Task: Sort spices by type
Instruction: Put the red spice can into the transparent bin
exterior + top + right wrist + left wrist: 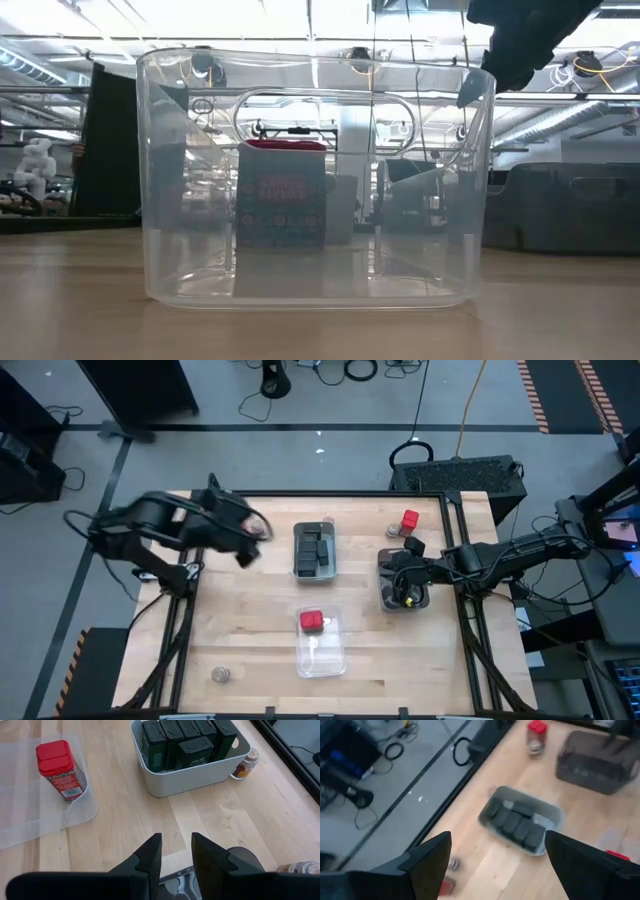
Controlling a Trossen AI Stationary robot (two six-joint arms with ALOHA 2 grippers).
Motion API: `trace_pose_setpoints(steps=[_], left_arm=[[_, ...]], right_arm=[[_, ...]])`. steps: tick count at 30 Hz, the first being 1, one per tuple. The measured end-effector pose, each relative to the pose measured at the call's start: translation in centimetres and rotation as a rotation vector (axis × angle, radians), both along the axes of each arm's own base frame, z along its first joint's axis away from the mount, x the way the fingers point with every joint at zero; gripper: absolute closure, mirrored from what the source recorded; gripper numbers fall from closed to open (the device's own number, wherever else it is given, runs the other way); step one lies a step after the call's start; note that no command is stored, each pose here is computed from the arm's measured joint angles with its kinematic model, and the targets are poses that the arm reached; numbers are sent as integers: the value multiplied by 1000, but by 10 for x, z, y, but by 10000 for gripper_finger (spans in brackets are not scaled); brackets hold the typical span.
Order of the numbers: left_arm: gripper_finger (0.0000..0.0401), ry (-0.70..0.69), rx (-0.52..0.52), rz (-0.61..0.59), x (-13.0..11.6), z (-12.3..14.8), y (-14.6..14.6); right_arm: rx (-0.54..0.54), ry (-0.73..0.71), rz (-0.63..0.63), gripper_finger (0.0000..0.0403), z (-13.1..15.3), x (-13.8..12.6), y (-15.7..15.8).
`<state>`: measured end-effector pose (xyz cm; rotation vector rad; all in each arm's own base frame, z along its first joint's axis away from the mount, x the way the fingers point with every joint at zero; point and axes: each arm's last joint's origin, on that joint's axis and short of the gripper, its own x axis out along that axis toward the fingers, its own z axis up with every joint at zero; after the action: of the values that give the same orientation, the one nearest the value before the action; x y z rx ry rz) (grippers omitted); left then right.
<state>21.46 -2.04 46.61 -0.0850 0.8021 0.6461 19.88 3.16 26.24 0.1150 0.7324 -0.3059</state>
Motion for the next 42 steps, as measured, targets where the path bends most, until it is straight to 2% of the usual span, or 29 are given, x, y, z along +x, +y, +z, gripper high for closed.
trace_pose_setpoints(steps=[4, 7, 11, 14, 16, 19, 24, 28, 32, 42], left_arm=[[74, -4, -3, 123, -38, -17, 17], [74, -20, -32, 314, -56, -42, 31], [74, -45, -108, 639, -63, -83, 51], [74, 49, -89, 764, -65, -109, 71], [74, 134, -114, 805, -64, -129, 86], [74, 177, -233, 794, -60, -155, 112], [74, 95, -359, 800, -62, -181, 155], [74, 55, -394, 891, -71, -194, 181], [74, 42, -469, 994, -77, -211, 198], [74, 140, -604, 990, -62, -245, 217]], right_arm=[[2, -2, -2, 314, 0, 0, 0], [4, -10, -2, 314, 1, 1, 0], [6, -31, 0, 314, 2, 2, 0], [10, -47, 0, 314, 3, 3, 1], [16, -54, -5, 314, 4, 4, 1], [27, -57, -15, 314, 4, 4, 1], [39, -58, -18, 314, 3, 3, 1], [69, -51, 13, 314, 3, 4, 2], [70, -49, 15, 314, 3, 3, 2], [62, -47, 22, 314, 3, 3, 2]])
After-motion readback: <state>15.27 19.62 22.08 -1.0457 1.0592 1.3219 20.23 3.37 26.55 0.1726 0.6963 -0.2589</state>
